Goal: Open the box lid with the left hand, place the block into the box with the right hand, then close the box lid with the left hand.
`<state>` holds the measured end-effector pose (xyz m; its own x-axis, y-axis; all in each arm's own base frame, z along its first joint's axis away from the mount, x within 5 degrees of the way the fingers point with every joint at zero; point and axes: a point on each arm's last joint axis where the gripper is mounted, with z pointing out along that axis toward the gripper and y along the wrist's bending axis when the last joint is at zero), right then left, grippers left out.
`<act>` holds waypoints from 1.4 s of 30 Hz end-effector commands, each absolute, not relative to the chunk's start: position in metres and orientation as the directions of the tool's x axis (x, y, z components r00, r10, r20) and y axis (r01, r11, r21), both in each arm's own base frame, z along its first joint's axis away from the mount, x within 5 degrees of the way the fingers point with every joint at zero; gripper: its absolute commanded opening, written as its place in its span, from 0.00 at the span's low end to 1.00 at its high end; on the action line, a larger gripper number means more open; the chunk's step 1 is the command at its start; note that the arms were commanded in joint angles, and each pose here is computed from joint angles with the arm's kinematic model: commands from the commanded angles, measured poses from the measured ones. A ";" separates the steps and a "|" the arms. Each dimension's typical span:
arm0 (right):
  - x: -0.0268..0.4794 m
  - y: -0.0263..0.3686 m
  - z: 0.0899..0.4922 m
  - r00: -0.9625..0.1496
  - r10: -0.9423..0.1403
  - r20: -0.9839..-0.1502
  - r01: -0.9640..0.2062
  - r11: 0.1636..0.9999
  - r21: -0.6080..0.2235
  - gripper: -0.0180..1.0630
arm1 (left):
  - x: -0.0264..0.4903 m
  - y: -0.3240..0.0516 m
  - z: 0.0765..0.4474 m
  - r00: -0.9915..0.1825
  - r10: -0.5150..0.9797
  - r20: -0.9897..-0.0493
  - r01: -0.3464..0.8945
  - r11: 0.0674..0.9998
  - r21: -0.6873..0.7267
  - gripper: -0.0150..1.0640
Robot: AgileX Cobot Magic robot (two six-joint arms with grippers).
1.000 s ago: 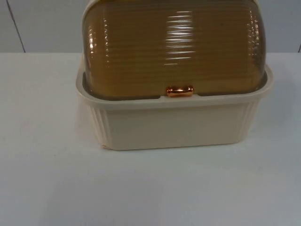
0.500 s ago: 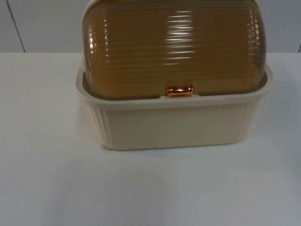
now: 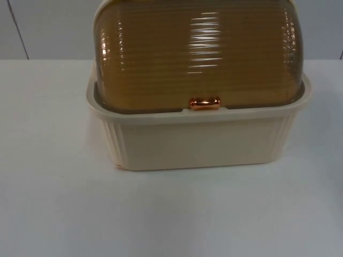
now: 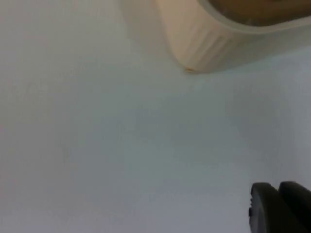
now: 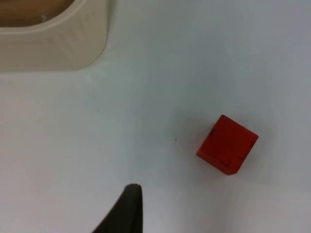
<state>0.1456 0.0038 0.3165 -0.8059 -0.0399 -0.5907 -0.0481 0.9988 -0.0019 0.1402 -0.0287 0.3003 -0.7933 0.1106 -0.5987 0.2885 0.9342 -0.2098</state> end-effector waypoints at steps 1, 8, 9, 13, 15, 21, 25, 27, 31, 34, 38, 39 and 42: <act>0.146 0.001 0.318 -0.798 -0.051 -0.600 -0.044 0.999 -0.027 0.99 | 0.164 -0.044 0.300 -0.779 0.142 -0.611 0.415 0.848 -0.331 0.01; 0.146 0.001 0.318 -0.799 -0.051 -0.599 -0.044 0.999 -0.026 0.99 | 0.214 -0.070 0.298 -0.770 0.320 -0.552 0.524 0.811 -0.261 0.01; 0.146 0.001 0.318 -0.799 -0.051 -0.599 -0.044 0.999 -0.026 0.99 | 0.221 -0.081 0.302 -0.745 0.366 -0.558 0.556 0.802 -0.216 0.01; 0.146 0.001 0.318 -0.797 -0.051 -0.602 -0.044 0.999 -0.027 0.99 | 0.241 -0.118 0.303 -0.636 0.538 -0.554 0.669 0.741 -0.049 0.01; 0.146 0.001 0.318 -0.796 -0.051 -0.604 -0.044 0.999 -0.027 0.99 | 0.248 -0.144 0.301 -0.548 0.645 -0.533 0.733 0.677 0.065 0.01; 0.147 0.001 0.319 -0.793 -0.051 -0.608 -0.044 0.999 -0.027 0.99 | 0.249 -0.207 0.276 -0.303 0.876 -0.376 0.832 0.436 0.344 0.01; 0.147 0.001 0.319 -0.793 -0.051 -0.608 -0.044 0.999 -0.027 0.99 | 0.245 -0.235 0.256 -0.229 0.933 -0.279 0.794 0.345 0.500 0.01; 0.147 0.001 0.319 -0.793 -0.051 -0.608 -0.044 0.999 -0.027 0.99 | 0.242 -0.252 0.245 -0.179 0.951 -0.250 0.759 0.296 0.580 0.01; 0.147 0.001 0.319 -0.793 -0.051 -0.608 -0.044 0.999 -0.027 0.99 | 0.239 -0.276 0.227 -0.098 0.958 -0.270 0.761 0.247 0.600 0.01; 0.147 0.001 0.319 -0.793 -0.051 -0.608 -0.044 0.999 -0.027 0.99 | 0.240 -0.282 0.219 -0.086 0.951 -0.298 0.772 0.253 0.584 0.01; 0.147 0.001 0.319 -0.793 -0.051 -0.608 -0.044 0.999 -0.027 0.99 | 0.242 -0.288 0.212 -0.063 0.946 -0.319 0.781 0.246 0.575 0.01; 0.147 0.001 0.319 -0.793 -0.051 -0.608 -0.044 0.999 -0.027 0.99 | 0.242 -0.290 0.210 -0.058 0.943 -0.329 0.785 0.246 0.568 0.01; 0.147 0.001 0.319 -0.793 -0.051 -0.608 -0.044 0.999 -0.027 0.99 | 0.241 -0.292 0.208 -0.051 0.937 -0.346 0.791 0.250 0.558 0.01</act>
